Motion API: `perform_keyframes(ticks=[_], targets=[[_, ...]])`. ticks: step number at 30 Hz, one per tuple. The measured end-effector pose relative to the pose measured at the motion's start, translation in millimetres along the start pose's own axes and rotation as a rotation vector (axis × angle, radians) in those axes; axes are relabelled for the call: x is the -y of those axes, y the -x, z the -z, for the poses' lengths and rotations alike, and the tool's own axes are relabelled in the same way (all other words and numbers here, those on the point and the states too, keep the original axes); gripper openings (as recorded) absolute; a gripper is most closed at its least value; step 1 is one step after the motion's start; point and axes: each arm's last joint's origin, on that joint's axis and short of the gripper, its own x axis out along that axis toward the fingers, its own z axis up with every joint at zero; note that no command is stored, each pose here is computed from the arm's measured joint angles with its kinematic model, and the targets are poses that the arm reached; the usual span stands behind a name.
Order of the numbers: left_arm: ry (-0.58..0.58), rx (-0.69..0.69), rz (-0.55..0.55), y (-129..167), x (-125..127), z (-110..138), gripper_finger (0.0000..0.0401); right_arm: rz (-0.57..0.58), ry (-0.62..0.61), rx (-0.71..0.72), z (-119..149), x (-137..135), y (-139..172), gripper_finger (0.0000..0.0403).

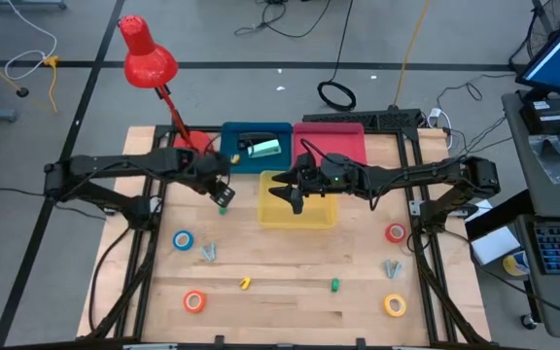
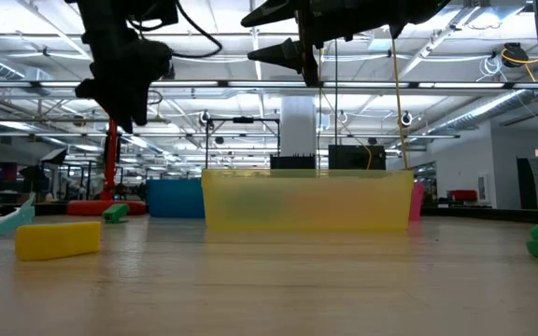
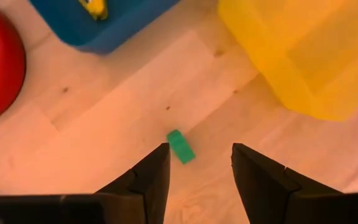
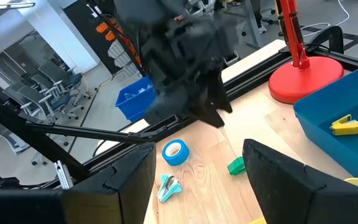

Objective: Pick and place Stapler, Stapler remover, tape
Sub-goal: Put the left green small stapler into the blue bin

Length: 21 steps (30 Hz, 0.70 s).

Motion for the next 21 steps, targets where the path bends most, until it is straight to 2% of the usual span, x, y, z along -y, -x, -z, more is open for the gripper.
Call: perform_keyframes(ticks=[7, 14, 18, 21], targets=[[0.052, -0.099, -0.138, -35.8, 10.6, -0.2, 0.0178, 0.000, 0.000, 0.000, 0.0, 0.0, 0.0, 0.0235], [0.108, -0.227, -0.277, -74.4, 8.3, 8.4, 0.0205, 0.000, 0.000, 0.000, 0.1, -0.1, 0.0, 0.0235], [0.141, -0.246, -0.275, -89.3, 6.2, 14.1, 0.0224, 0.000, 0.000, 0.000, 0.1, -0.1, 0.0, 0.0235], [0.157, -0.219, -0.226, -96.4, 5.8, 16.2, 0.0236, -0.001, 0.000, 0.000, 0.0, -0.1, 0.0, 0.0235]])
